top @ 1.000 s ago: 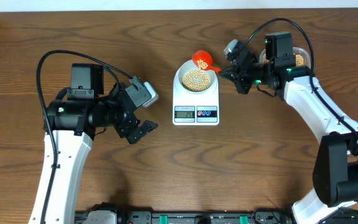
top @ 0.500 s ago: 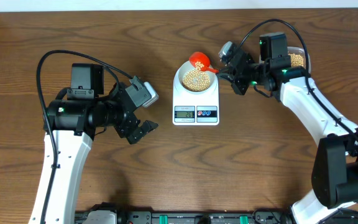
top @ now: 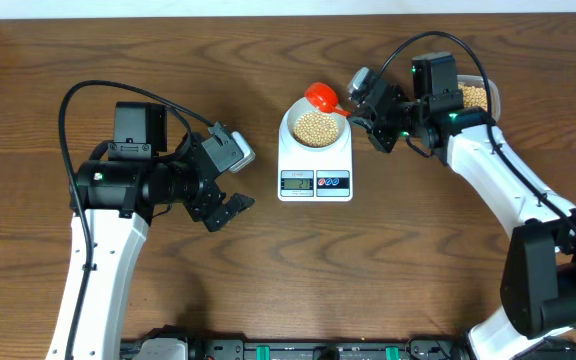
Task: Scoop item into bowl and weigh 50g on scale
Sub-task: 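Shake the tilted scoop above the bowl to empty remaining beans, then move the empty scoop back right toward the soybean tub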
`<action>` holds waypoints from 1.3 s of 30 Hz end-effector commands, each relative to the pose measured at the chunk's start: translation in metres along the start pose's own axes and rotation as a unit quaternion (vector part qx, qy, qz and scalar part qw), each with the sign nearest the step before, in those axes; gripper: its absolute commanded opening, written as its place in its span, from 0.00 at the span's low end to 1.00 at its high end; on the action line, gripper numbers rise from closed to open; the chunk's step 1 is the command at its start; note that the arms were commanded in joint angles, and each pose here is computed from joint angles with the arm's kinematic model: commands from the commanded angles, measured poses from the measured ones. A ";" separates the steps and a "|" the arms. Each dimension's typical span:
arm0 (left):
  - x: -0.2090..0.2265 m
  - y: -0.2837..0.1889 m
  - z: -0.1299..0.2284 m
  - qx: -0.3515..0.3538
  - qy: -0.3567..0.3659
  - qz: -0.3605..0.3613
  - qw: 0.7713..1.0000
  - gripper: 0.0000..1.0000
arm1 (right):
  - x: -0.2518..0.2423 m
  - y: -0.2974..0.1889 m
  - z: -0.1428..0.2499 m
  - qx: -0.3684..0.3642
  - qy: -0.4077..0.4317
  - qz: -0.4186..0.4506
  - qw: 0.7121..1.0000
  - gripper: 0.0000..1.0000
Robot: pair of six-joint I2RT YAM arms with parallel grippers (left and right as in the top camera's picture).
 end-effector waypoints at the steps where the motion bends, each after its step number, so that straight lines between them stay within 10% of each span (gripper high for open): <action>1: -0.001 -0.008 -0.007 -0.016 0.006 -0.002 1.000 0.99 | 0.002 -0.010 -0.011 -0.005 -0.019 0.013 1.000 0.01; 20: -0.001 -0.008 -0.007 -0.016 0.006 -0.002 1.000 0.99 | -0.002 -0.017 -0.021 0.008 -0.037 0.054 0.998 0.01; 31: -0.001 -0.008 -0.007 -0.016 0.006 -0.002 1.000 0.99 | -0.034 -0.111 -0.049 0.016 -0.010 0.264 0.964 0.01; 39: -0.001 -0.008 -0.007 -0.016 0.006 -0.002 1.000 0.99 | -0.041 -0.123 0.019 0.212 0.124 0.344 0.906 0.01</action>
Point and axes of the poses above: each gripper's point midway between its finger pads, its own y axis out along the fingers, its own x axis along the line the jaws close on, z = x × y, the point moved 8 cm from there along -y, back along the fingers, and after that the axes turned 13 degrees about -y, right-handed, at the moved point
